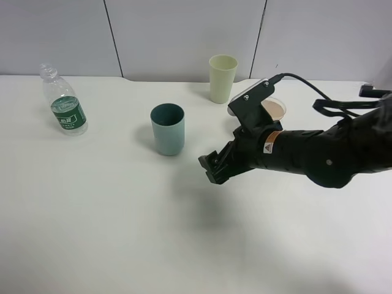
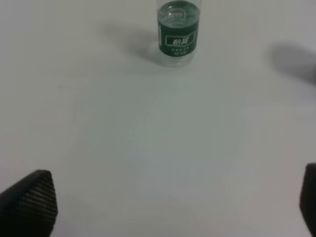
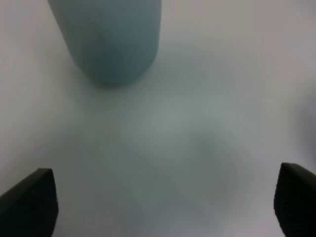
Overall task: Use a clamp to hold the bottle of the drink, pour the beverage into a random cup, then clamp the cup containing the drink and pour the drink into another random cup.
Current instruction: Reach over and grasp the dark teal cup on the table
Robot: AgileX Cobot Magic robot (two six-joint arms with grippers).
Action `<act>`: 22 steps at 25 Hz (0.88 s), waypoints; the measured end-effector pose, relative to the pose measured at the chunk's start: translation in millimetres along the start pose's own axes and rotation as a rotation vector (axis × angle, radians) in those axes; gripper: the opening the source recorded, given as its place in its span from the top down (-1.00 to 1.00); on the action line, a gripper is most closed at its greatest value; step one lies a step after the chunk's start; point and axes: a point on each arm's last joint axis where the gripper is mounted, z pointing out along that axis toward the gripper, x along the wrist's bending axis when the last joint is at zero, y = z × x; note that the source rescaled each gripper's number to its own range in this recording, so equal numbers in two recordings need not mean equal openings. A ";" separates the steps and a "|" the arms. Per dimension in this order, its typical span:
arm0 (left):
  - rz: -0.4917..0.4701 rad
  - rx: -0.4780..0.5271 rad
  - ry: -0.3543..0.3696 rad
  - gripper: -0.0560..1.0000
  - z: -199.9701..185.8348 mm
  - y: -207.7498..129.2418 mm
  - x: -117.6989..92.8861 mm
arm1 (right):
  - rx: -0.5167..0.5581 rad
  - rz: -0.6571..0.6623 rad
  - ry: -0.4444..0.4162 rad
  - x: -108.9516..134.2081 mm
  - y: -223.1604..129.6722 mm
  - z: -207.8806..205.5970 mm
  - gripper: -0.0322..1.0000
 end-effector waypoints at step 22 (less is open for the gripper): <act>0.000 0.000 0.000 -1.00 0.0 0.0 0.0 | -0.339 -0.058 -0.026 7.6 -24.2 48.0 -0.44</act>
